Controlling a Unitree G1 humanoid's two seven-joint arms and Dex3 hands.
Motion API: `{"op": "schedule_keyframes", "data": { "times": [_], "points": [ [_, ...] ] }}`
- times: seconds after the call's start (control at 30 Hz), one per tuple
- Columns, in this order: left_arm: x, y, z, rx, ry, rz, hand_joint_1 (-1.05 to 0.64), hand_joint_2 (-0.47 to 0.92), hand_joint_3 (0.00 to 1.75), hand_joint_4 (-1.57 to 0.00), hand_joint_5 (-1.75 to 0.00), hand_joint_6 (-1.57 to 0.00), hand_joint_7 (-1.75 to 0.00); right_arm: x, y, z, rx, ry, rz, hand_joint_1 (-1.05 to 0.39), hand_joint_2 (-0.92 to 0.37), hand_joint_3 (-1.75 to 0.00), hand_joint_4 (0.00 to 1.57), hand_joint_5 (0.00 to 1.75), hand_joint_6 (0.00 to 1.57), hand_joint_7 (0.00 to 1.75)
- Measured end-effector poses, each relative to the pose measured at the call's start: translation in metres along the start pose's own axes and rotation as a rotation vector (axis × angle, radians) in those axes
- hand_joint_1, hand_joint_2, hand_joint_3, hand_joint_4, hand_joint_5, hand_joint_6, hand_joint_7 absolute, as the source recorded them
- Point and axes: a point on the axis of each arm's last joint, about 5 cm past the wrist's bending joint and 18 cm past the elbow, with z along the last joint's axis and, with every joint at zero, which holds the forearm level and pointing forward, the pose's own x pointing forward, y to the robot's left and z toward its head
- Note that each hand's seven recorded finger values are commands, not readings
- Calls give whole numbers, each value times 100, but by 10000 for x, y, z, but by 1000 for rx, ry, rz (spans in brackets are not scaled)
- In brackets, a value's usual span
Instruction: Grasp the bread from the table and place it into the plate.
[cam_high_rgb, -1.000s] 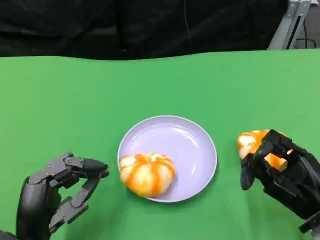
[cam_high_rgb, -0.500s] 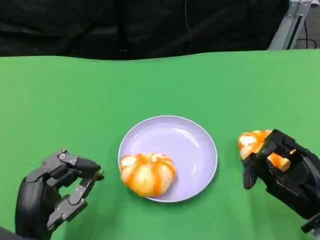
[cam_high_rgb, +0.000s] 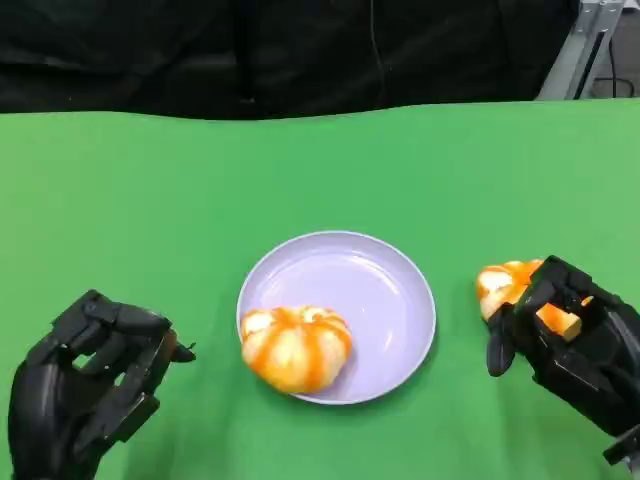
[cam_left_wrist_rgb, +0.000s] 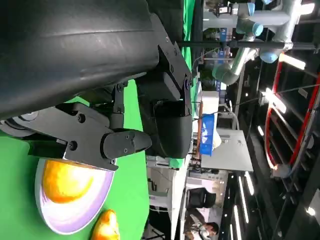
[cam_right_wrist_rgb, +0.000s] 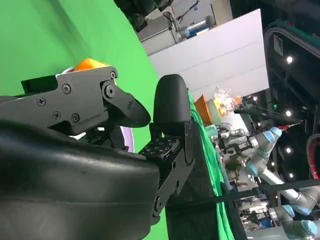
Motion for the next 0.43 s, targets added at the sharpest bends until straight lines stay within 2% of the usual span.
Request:
{"op": "schedule_keyframes", "data": {
  "times": [0.43],
  "points": [
    [-6, -4, -1, -5, -2, 1, -9, 92, 45, -63, -147, -78, -110, -16, -17, -9, 5, 9, -6, -3, -90, -80, 68, 175, 61, 148]
  ]
}}
